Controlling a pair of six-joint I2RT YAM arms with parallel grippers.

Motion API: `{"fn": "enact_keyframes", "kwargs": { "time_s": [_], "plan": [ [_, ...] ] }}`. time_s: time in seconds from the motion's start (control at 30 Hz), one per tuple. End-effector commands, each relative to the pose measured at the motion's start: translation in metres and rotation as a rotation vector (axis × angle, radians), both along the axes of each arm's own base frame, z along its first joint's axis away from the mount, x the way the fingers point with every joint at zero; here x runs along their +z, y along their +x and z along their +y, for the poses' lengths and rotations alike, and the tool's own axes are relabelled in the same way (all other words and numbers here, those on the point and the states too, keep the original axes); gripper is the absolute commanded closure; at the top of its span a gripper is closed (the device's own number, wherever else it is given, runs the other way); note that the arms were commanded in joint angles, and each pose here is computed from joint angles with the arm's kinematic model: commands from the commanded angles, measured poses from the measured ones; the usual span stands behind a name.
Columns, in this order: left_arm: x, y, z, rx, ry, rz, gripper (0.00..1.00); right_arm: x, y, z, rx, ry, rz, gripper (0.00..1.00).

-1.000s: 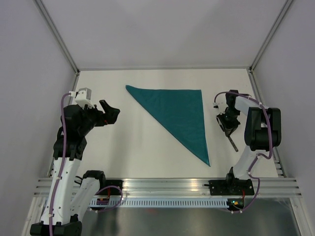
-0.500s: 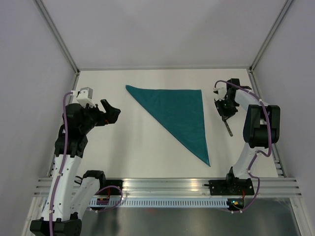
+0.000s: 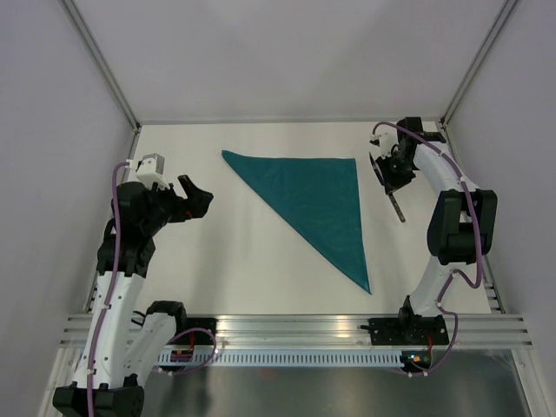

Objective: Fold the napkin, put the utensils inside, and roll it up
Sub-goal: Place the utensil onto the napkin

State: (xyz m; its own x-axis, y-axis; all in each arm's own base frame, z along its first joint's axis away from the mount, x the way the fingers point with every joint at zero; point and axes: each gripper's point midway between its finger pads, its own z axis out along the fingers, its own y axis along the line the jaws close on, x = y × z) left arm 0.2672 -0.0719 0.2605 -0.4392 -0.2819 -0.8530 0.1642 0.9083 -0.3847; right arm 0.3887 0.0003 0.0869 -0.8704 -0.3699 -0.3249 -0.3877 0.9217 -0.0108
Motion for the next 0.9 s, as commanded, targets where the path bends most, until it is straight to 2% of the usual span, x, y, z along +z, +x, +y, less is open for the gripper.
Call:
{"fn": "enact_keyframes", "kwargs": {
  "time_s": [0.0,0.23,0.6,0.87],
  "plan": [
    [0.000,0.000,-0.002,-0.023,0.006,-0.007,0.00,0.035,-0.004,0.022,0.067,0.019,-0.022,1.00],
    [-0.001,0.000,0.000,-0.016,0.009,-0.006,0.00,0.043,-0.005,0.085,0.142,0.064,-0.001,1.00],
    [-0.006,0.003,0.002,-0.001,0.019,0.008,0.00,0.010,-0.017,0.218,0.306,0.120,0.097,0.99],
    [-0.009,0.005,0.004,0.006,0.022,0.024,0.00,-0.018,-0.023,0.268,0.360,0.129,0.145,1.00]
  ]
}}
